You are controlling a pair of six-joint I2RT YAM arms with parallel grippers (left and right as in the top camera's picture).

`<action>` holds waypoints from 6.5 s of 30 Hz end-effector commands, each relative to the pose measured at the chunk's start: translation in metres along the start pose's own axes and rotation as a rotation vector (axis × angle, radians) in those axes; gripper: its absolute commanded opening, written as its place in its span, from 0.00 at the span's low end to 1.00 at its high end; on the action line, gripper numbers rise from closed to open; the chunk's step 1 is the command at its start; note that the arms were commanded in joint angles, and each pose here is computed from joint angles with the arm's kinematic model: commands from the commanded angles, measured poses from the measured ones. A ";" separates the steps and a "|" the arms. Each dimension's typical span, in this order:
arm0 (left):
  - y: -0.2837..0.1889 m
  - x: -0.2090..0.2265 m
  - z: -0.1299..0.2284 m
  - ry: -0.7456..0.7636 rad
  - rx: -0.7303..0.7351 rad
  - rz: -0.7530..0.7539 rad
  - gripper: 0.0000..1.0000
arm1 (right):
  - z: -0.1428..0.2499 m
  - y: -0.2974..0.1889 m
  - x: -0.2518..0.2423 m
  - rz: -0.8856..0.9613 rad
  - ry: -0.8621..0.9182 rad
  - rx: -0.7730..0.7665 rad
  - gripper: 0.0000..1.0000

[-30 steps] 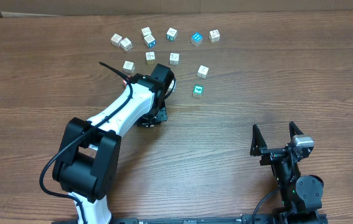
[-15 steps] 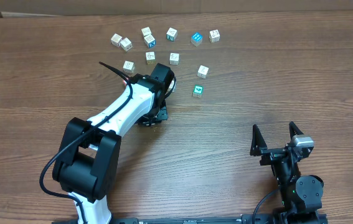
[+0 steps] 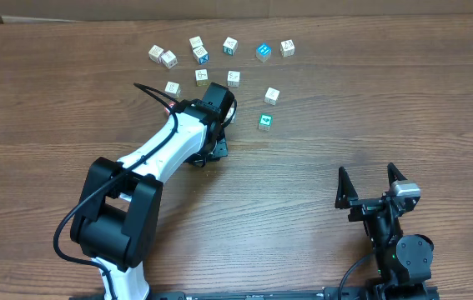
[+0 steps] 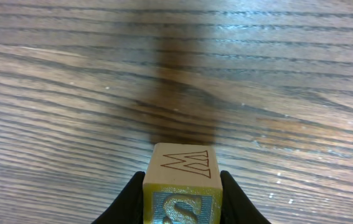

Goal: Form a horizontal line
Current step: 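Lower the S block onto the table and open the left gripper, then move the left gripper back to the red-faced 5 block, then grasp the red-faced 5 block with the left gripper and lift, then carry the 5 block to the left of the S block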

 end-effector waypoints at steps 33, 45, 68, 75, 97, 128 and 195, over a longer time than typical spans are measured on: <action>0.003 0.002 0.008 0.130 0.029 0.026 0.31 | 0.002 0.000 0.000 0.005 -0.005 -0.003 1.00; 0.002 0.003 0.009 0.130 0.036 0.021 0.50 | 0.002 0.000 0.000 0.005 -0.004 -0.002 1.00; -0.113 0.001 -0.089 0.077 -0.256 0.144 0.65 | 0.002 0.000 0.000 0.005 -0.004 -0.003 1.00; -0.120 0.021 -0.124 -0.006 -0.378 0.165 0.75 | 0.002 0.000 0.000 0.005 -0.005 -0.002 1.00; 0.020 0.057 -0.139 -0.065 -0.125 -0.017 0.79 | 0.002 0.000 0.000 0.005 -0.005 -0.003 1.00; 0.035 0.066 -0.147 -0.174 -0.084 0.061 0.49 | 0.002 0.000 0.000 0.005 -0.004 -0.002 1.00; -0.028 0.053 -0.016 0.055 0.296 -0.015 0.16 | 0.002 0.000 0.000 0.005 -0.005 -0.003 1.00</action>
Point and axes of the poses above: each gripper's point midway between its finger pads, its own y axis out along the fingers, its own x axis along the line the jaws close on, z = x × y, the point moved 8 cm from there along -y, back along the fingers, and after that the axes turned 1 degree about -y, right-handed, at the moved point
